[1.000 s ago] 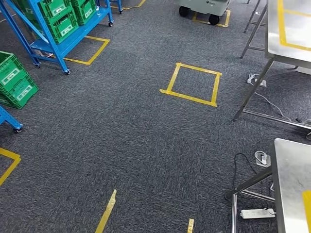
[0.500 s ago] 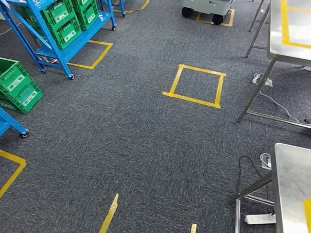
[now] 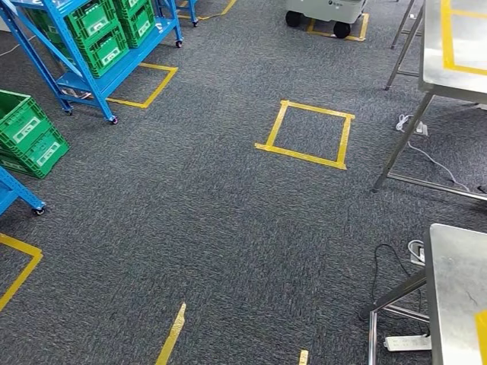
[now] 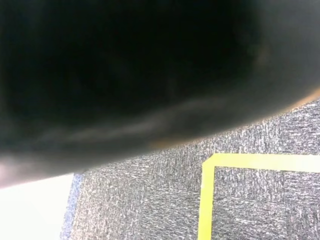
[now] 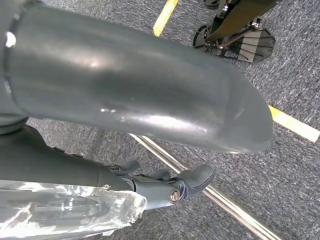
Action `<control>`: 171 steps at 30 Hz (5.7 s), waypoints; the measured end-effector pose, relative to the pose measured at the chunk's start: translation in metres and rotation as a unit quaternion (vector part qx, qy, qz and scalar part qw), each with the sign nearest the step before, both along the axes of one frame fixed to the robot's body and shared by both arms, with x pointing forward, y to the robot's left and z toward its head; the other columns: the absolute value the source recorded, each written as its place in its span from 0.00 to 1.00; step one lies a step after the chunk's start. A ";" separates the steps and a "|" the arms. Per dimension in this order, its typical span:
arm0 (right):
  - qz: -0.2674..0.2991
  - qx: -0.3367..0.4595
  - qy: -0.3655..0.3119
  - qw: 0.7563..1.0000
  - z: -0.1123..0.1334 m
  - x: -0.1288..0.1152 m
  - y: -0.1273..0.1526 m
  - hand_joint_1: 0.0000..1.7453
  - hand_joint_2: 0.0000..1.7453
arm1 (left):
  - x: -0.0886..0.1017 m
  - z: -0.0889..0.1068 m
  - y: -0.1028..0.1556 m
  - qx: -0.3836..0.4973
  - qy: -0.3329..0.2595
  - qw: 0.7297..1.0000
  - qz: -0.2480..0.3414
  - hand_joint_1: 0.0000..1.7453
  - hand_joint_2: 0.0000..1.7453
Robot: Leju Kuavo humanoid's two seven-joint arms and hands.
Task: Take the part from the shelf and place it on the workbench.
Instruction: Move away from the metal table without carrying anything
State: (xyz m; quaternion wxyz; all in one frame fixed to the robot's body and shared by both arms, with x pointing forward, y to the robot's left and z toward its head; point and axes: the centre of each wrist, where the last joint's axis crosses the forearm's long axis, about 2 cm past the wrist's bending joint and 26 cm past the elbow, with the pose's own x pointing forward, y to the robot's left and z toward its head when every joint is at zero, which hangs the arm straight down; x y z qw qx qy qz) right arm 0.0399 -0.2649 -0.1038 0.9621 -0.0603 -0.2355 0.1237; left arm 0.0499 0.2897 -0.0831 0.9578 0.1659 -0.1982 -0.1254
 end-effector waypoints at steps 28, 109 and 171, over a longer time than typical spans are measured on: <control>0.000 0.001 0.000 1.000 0.000 0.000 0.000 0.00 0.00 | 0.000 0.000 0.000 0.000 0.001 1.000 0.001 0.00 0.00; 0.072 -0.056 -0.017 0.996 0.001 0.002 0.006 0.00 0.00 | -0.001 0.000 0.000 0.001 0.021 0.999 0.031 0.00 0.00; 0.111 -0.068 -0.028 0.991 0.003 0.002 0.000 0.00 0.00 | 0.001 0.000 -0.006 -0.007 0.023 0.999 0.037 0.00 0.00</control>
